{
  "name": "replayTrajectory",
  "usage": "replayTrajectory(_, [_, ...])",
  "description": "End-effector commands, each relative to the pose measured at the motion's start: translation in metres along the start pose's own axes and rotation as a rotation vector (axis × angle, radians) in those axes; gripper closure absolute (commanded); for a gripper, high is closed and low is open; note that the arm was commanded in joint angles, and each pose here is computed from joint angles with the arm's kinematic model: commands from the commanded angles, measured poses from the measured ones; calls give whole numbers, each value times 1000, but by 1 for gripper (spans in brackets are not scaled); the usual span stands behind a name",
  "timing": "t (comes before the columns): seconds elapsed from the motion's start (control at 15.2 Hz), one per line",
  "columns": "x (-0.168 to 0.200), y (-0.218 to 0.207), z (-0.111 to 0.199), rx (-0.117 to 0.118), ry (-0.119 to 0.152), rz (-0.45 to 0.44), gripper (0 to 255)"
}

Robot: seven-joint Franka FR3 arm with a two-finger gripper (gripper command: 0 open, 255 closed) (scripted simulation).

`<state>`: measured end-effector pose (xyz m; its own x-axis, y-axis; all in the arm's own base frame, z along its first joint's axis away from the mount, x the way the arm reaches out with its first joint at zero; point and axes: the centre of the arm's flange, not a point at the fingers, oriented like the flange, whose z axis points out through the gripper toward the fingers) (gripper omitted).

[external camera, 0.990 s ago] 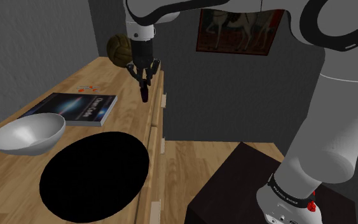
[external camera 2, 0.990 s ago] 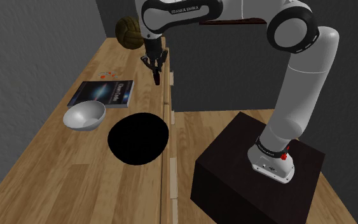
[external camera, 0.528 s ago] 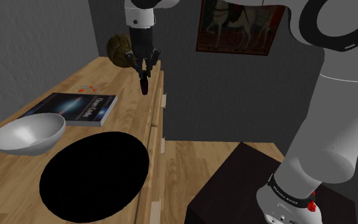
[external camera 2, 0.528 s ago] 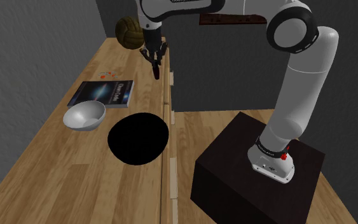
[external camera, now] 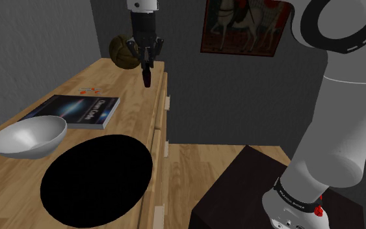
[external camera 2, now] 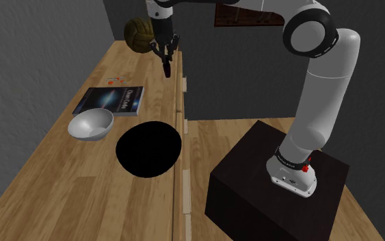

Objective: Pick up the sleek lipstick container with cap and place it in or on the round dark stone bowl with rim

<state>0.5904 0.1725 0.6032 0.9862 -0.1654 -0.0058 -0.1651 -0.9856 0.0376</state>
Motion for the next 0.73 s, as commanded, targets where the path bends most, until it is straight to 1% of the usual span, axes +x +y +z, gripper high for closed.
replayTrajectory(0.0, [0,1,-11,0,0,0,255])
replayTrajectory(0.59, [-1,3,-58,0,0,0,255])
replayTrajectory(0.66, [-1,3,-59,0,0,0,255])
